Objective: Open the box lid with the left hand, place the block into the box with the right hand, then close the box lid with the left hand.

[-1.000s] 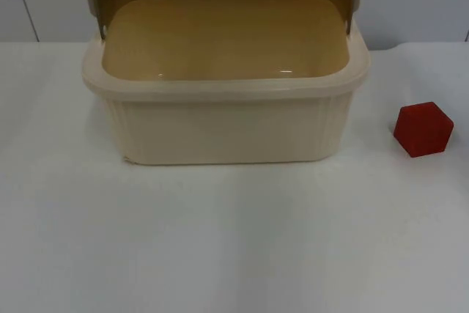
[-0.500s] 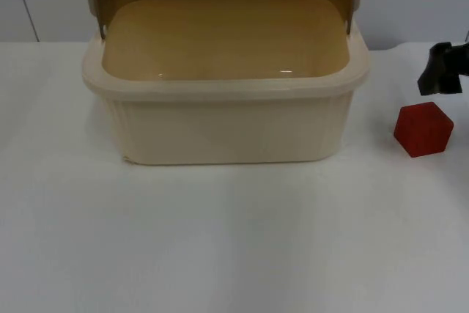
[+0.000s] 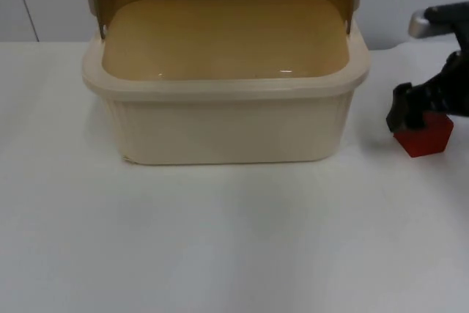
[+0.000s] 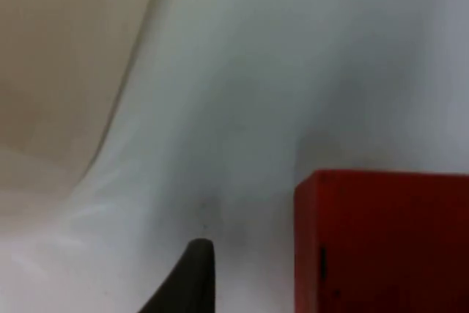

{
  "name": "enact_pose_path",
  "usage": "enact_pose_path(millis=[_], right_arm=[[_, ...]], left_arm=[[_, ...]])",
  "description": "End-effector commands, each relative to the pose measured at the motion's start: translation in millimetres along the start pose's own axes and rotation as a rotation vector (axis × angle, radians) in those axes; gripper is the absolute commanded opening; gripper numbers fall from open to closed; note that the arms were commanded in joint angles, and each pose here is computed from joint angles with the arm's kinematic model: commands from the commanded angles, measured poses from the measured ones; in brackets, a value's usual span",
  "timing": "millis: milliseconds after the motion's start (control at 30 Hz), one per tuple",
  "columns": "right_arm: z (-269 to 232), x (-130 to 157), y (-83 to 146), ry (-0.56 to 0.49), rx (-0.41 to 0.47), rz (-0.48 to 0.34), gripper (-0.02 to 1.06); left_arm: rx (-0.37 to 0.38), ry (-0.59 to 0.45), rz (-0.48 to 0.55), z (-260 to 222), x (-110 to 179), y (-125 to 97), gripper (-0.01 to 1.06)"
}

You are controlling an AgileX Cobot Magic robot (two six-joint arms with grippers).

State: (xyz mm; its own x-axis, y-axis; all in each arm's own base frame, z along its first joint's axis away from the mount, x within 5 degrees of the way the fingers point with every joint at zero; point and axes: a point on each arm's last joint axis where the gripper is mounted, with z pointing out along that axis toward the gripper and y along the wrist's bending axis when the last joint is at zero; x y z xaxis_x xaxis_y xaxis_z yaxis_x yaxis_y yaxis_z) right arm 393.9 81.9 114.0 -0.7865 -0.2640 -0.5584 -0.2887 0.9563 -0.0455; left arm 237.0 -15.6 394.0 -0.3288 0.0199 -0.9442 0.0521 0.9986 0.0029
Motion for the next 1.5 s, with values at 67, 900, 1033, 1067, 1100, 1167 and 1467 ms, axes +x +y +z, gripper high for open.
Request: enact_pose_path(millis=[67,900,1033,1067,1100,1167,1467], right_arm=[[11,4,2,0.002,-0.002,-0.007,1.05],[-26,-21,-2,-0.111,0.013,0.049,0.0],[-62,-40,-10,-0.222,0.037,0.038,0.0],[-78,-47,-13,-0.263,0.044,0.041,0.0],[-86,-51,-13,-0.279,0.045,0.04,0.0],[-103,-59,-16,-0.312,0.056,0.034,0.0],[-243,-97,-20,-0.559,0.134,-0.054,0.0]], left_arm=[[-0.008,-0.012,0.008,-2,-2,2,1.05],[-0.018,-0.013,0.033,-2,-2,2,1.05],[-0.018,-0.013,0.033,-2,-2,2,1.05],[-0.018,-0.013,0.033,-2,-2,2,1.05],[-0.018,-0.013,0.033,-2,-2,2,1.05],[-0.018,-0.013,0.033,-2,-2,2,1.05],[-0.018,-0.013,0.033,-2,-2,2,1.05]])
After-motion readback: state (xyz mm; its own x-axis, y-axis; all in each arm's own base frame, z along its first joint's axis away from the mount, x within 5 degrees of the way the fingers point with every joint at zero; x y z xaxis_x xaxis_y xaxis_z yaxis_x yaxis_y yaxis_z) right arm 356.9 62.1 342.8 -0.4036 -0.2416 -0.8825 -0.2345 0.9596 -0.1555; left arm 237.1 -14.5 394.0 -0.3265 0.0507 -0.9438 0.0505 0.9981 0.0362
